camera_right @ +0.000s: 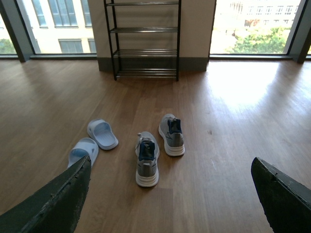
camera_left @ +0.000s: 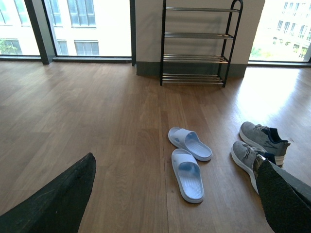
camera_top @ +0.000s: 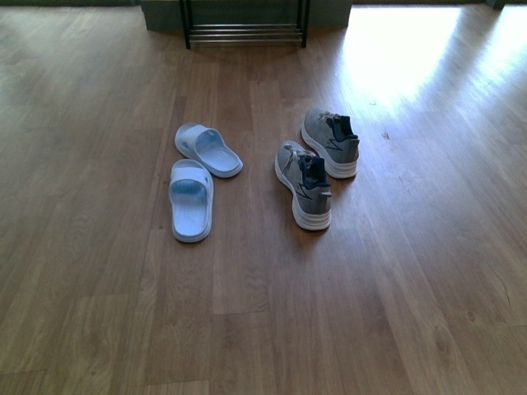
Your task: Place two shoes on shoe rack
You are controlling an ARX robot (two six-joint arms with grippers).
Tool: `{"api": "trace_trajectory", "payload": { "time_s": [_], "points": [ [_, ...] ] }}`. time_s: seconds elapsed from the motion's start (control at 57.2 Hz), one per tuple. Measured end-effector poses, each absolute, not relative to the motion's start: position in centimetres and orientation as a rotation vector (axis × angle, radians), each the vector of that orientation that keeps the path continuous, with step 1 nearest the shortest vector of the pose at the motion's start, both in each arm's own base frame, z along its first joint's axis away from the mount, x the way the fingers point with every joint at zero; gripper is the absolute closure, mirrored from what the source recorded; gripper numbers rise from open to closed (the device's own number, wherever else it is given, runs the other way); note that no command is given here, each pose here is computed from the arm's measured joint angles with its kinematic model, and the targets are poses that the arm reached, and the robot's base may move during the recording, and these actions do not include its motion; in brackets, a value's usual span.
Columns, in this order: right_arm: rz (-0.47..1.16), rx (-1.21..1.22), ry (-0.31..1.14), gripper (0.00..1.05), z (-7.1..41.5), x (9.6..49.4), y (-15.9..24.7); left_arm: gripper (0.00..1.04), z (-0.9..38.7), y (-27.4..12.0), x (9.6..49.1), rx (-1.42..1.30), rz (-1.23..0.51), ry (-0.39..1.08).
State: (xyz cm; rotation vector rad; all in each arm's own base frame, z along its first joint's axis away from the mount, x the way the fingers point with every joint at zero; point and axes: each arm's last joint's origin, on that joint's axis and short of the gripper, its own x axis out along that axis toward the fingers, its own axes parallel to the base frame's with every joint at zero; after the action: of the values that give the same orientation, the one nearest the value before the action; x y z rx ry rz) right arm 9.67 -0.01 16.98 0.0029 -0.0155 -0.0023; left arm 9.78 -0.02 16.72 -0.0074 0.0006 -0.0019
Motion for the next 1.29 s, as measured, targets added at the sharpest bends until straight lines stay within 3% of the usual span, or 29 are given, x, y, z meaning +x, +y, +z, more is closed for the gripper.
{"api": "trace_trajectory", "payload": {
  "time_s": [1.293],
  "points": [
    [-0.002, 0.003, -0.015, 0.09, 16.97, 9.67, -0.01, 0.09, 16.72, -0.02, 9.78, -0.007, -0.002, 0.001]
  ]
}}
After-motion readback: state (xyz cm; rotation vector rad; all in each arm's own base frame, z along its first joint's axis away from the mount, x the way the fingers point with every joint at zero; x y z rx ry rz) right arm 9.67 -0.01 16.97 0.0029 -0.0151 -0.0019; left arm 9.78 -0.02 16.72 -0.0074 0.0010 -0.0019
